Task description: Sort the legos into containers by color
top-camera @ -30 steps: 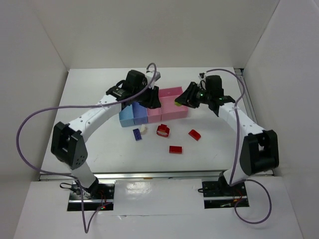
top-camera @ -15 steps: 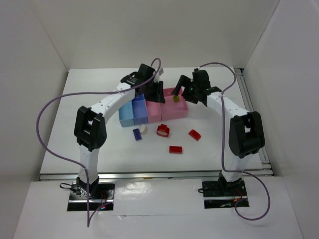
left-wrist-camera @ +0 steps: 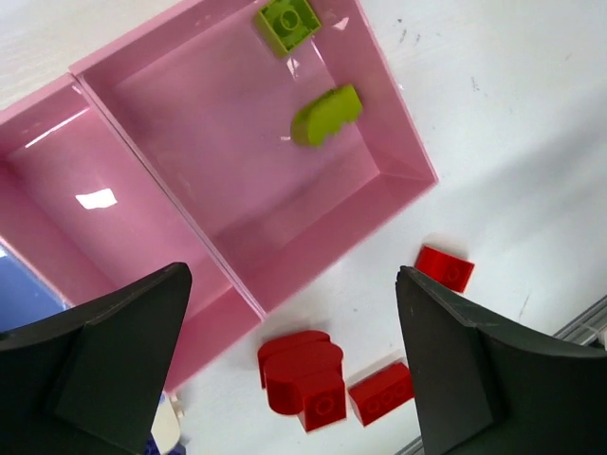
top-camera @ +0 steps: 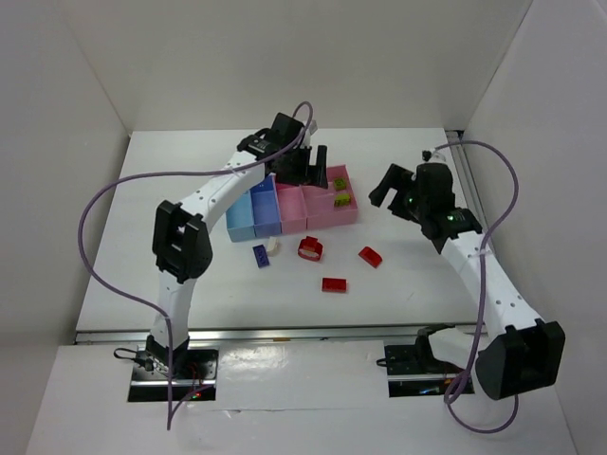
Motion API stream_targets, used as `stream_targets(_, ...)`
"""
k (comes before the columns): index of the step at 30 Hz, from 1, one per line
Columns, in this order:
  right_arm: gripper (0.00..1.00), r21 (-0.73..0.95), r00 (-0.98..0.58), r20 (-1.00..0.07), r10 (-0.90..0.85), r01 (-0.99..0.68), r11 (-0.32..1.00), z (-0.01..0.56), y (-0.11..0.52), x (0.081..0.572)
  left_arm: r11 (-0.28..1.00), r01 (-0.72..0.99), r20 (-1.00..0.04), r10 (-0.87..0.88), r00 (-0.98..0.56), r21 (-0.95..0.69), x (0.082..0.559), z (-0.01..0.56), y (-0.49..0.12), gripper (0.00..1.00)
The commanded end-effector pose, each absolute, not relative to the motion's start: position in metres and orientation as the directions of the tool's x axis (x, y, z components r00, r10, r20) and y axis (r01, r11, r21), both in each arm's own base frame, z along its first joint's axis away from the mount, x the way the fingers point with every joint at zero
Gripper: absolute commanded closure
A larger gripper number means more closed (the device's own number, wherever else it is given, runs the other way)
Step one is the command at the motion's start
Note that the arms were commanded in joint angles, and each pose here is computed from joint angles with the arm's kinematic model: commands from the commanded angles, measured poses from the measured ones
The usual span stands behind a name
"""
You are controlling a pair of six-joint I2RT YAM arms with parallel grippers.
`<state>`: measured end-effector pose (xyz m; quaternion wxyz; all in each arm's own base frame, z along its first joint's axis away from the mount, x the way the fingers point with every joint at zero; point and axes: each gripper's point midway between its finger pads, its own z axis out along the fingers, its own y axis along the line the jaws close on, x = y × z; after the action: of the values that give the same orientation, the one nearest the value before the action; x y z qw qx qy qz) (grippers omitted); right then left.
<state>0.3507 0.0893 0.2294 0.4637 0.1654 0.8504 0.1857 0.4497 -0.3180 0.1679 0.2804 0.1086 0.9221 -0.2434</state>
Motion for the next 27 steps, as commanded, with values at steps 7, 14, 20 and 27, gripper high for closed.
stream_targets(7, 0.01, 0.357, -0.761, -0.623, 0.179, -0.073, 0.931, 0.15, 0.155, 0.272, 0.903, 0.315, -0.735, -0.002, -0.678, -0.293, 0.393, 0.268, -0.26, 0.01)
stream_targets(14, 0.01, 0.274, -0.792, -0.607, 0.063, -0.135, 0.952, 0.126, 0.228, 0.257, 0.918, 0.223, -0.695, -0.074, -0.715, -0.328, 0.352, 0.258, -0.214, 0.01)
stream_targets(20, 0.1, 0.344, -0.761, -0.62, 0.191, -0.046, 0.938, 0.128, 0.282, 0.275, 0.953, 0.119, -0.675, -0.106, -0.73, -0.279, 0.339, 0.231, -0.179, 0.01)
stream_targets(27, 0.22, 0.276, -0.733, -0.65, 0.203, 0.022, 0.961, 0.116, 0.294, 0.299, 0.956, 0.132, -0.685, -0.088, -0.723, -0.262, 0.335, 0.231, -0.172, 0.01)
